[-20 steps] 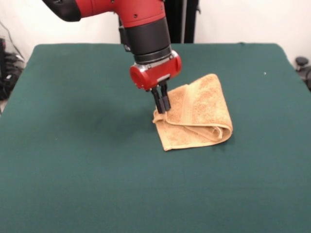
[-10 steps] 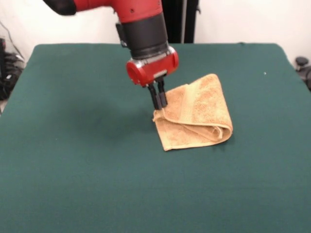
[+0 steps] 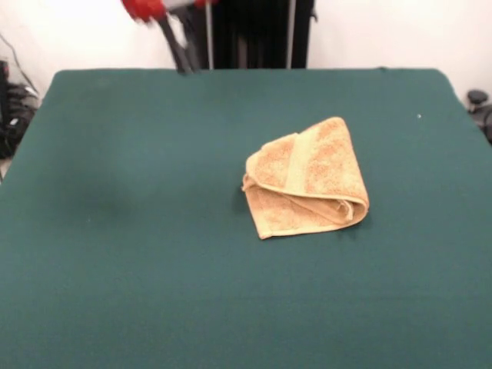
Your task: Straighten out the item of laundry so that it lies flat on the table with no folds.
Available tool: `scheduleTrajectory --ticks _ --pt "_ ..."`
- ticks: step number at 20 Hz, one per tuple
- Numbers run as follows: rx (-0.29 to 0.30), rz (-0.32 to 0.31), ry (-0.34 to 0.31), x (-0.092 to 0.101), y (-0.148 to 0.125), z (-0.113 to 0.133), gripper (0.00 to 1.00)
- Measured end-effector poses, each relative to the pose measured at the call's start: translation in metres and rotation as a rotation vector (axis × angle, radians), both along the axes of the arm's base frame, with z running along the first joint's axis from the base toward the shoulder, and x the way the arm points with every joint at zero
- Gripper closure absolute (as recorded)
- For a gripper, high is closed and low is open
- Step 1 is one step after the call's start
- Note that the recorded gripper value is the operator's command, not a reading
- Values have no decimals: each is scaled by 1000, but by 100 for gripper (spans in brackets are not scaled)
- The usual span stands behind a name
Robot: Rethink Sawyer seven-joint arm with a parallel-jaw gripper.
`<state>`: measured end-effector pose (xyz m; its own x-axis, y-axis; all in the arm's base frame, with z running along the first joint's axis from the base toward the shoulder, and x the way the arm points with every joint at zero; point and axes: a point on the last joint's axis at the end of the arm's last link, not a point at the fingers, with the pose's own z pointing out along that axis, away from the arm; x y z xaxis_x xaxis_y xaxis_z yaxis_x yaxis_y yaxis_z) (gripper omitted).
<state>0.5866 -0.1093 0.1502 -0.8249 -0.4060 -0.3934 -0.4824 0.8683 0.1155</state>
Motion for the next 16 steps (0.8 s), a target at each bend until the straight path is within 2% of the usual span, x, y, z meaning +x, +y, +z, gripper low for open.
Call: scheduleTrajectory --ticks 6,9,12,16 --pt "-29 15 18 -19 -54 79 100" --pt "-56 31 14 -22 -60 87 100" --pt "-86 63 6 -21 -53 84 100" --pt "-120 148 -7 -16 -21 76 100"
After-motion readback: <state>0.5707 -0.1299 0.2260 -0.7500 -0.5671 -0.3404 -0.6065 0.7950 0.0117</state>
